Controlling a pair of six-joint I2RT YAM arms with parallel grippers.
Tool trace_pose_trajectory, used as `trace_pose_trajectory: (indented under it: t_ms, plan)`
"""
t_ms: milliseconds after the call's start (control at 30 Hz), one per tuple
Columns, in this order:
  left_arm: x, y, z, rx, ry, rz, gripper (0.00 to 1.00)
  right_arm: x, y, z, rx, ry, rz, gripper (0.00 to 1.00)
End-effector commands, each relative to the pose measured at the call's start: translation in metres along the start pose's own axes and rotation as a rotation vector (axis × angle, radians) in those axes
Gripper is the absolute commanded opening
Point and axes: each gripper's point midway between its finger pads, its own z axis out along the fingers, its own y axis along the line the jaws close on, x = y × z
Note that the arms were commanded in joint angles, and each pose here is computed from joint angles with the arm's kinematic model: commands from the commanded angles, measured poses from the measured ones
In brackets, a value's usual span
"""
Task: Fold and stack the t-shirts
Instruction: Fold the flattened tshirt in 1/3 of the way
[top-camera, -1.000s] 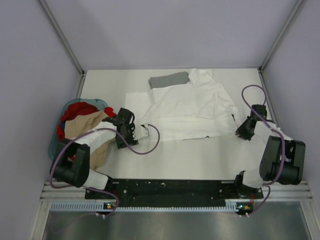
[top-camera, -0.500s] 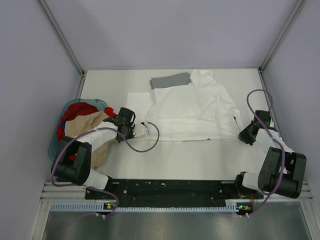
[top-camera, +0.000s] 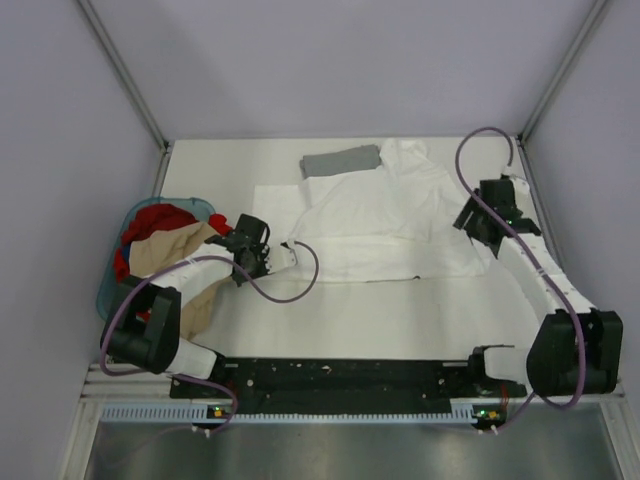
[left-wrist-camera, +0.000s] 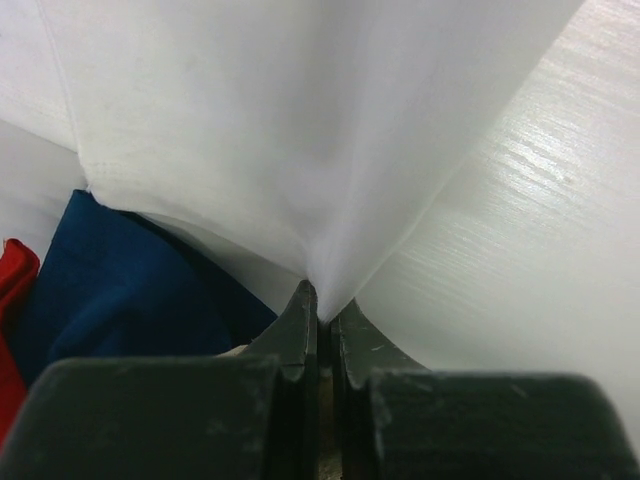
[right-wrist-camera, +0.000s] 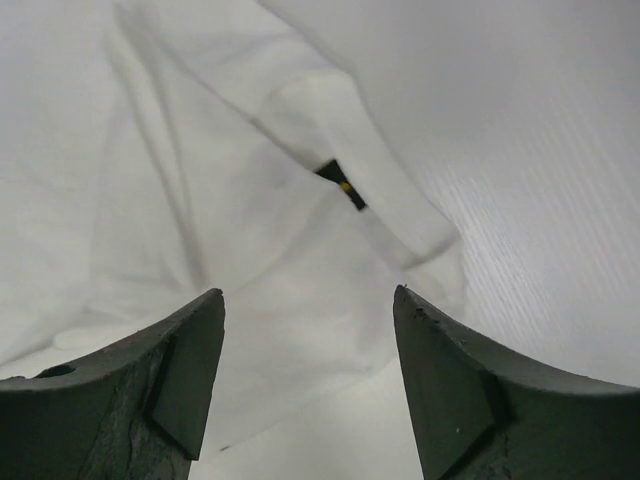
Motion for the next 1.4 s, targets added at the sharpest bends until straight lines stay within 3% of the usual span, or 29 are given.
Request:
trace_pose_trajectory:
  t_ms: [0, 67, 200, 533, 667, 900, 1133, 1367]
  plan:
    - [0.003, -0.01, -0.001, 0.03, 0.002, -0.026, 0.0, -0.029, 0.042, -0.007, 0.046, -0.105, -0.17, 0.68]
    - [0.004, -0.011, -0.001, 0.032, 0.007, -0.028, 0.0, -0.012, 0.067, 0.008, -0.051, -0.004, -0.194, 0.66]
    - [0.005, -0.01, 0.0, 0.031, 0.013, -0.035, 0.0, 0.026, 0.109, 0.029, -0.213, 0.192, -0.209, 0.51]
    - [0.004, -0.009, -0.001, 0.036, 0.016, -0.041, 0.0, 0.066, 0.124, 0.06, -0.24, 0.36, -0.187, 0.5]
    - [0.005, -0.01, -0.001, 0.038, 0.019, -0.042, 0.0, 0.067, 0.126, 0.063, -0.24, 0.369, -0.182, 0.4]
    - [0.005, -0.012, 0.002, 0.045, 0.025, -0.043, 0.0, 0.071, 0.135, 0.059, -0.287, 0.399, -0.157, 0.36]
    - [0.007, -0.011, 0.001, 0.034, 0.03, -0.039, 0.0, 0.066, 0.137, 0.059, -0.29, 0.385, -0.153, 0.02]
    - [0.008, -0.011, 0.001, 0.031, 0.033, -0.037, 0.0, 0.031, 0.168, 0.05, -0.382, 0.304, -0.139, 0.0]
